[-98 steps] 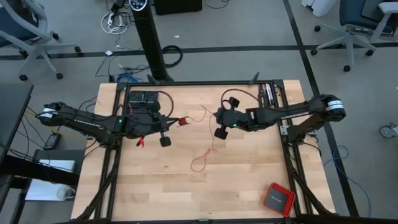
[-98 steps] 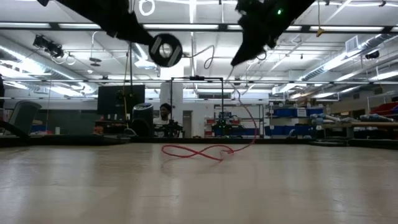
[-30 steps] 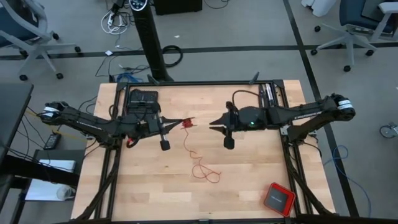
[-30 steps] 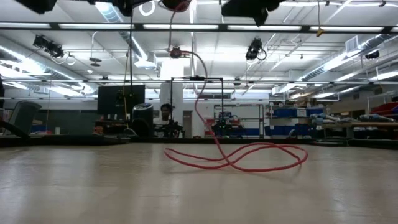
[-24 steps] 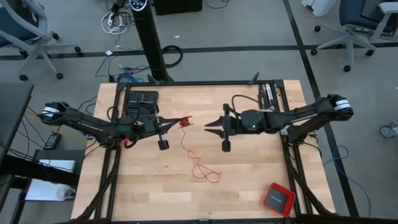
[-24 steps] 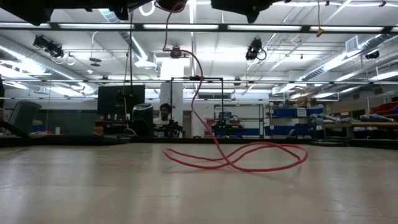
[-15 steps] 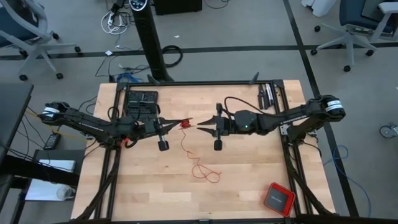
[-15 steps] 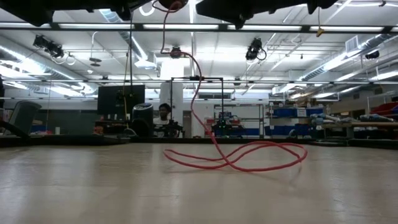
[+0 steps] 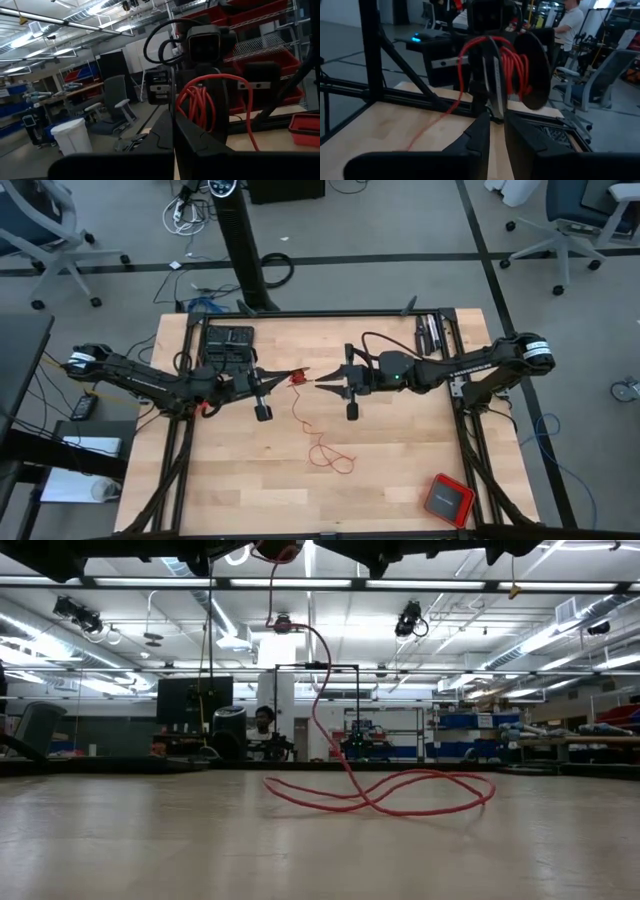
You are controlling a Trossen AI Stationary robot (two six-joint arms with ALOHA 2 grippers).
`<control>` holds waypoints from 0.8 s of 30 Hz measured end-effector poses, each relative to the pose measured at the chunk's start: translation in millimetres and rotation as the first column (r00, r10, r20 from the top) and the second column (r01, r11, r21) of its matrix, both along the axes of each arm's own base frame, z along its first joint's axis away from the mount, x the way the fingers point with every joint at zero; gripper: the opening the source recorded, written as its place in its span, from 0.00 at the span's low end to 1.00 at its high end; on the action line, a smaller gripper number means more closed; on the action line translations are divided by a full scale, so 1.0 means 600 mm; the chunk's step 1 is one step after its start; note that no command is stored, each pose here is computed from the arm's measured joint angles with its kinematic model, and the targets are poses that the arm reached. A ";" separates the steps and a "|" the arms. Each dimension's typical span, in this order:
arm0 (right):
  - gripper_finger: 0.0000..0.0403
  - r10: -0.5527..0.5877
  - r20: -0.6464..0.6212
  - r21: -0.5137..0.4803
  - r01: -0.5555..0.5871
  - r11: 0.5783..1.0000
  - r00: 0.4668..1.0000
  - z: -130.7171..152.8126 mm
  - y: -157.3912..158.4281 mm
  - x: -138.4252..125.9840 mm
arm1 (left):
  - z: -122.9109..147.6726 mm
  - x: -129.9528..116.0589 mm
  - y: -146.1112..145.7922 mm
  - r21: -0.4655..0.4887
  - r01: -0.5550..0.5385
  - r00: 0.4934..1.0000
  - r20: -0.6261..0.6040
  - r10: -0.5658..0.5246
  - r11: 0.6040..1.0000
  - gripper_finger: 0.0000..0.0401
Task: Coil cords
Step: Uncoil the red wire from the spool
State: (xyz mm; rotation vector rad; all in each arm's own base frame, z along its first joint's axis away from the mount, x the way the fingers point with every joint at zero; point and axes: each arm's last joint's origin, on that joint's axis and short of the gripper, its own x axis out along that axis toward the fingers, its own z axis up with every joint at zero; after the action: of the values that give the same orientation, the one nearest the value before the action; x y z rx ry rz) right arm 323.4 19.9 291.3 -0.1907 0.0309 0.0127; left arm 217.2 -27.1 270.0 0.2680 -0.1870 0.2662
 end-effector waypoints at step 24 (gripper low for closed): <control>0.13 -0.009 0.079 -0.054 0.014 0.998 0.997 0.013 -0.006 0.000 | -0.003 0.011 0.002 -0.038 -0.041 0.999 -0.006 0.040 0.998 0.00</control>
State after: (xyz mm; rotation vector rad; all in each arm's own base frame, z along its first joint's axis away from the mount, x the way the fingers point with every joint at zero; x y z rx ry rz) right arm 323.4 16.3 299.1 -0.2454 -0.0464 -0.0072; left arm 223.7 -25.9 268.5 0.2352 -0.1716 0.3088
